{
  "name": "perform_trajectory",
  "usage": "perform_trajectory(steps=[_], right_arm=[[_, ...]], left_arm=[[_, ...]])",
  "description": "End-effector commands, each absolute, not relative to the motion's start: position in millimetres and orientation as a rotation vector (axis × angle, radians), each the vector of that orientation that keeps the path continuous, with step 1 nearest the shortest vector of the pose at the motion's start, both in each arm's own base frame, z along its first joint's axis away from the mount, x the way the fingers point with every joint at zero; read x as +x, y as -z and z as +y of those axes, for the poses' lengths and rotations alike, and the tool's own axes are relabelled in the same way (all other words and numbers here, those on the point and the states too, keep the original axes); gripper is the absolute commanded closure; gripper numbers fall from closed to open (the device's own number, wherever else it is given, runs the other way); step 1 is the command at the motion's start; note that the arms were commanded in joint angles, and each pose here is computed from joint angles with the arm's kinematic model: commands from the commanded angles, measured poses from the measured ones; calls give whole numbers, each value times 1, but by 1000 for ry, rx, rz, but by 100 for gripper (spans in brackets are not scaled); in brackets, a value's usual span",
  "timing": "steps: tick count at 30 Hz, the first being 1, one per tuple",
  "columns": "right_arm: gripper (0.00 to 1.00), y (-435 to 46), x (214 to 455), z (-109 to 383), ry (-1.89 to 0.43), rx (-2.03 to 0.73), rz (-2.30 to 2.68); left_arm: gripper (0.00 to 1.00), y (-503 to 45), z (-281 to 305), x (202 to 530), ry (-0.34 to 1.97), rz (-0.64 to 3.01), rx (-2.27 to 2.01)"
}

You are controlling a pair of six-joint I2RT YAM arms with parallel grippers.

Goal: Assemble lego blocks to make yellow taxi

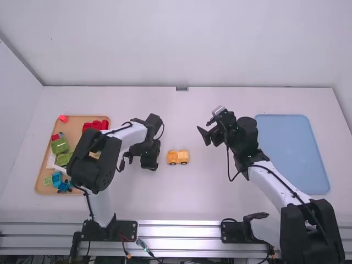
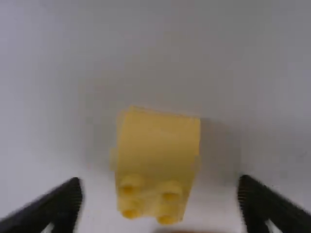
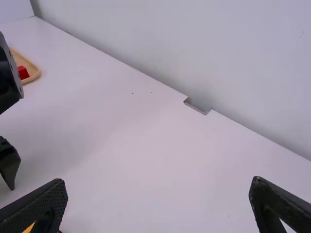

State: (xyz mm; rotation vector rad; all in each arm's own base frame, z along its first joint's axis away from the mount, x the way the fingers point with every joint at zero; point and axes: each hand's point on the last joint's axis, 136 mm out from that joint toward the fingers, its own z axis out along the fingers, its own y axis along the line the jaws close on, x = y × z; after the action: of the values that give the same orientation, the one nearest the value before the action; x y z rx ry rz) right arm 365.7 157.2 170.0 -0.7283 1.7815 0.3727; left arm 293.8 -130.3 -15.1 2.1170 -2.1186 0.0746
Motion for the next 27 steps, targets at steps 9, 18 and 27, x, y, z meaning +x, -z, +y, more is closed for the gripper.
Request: perform_trajectory(steps=[9,18,27], right_arm=[[1,-169,361,158,-385,-732,1784],[1,-168,361,158,-386,-732,1788],[1,-168,361,158,-386,-733,1787]], left_arm=[[52,14,-124,300,-68,-2248,2044],[1,14,-121,310,-95,-2194,2152],[1,-20,-120,322,-131,-2305,1940]])
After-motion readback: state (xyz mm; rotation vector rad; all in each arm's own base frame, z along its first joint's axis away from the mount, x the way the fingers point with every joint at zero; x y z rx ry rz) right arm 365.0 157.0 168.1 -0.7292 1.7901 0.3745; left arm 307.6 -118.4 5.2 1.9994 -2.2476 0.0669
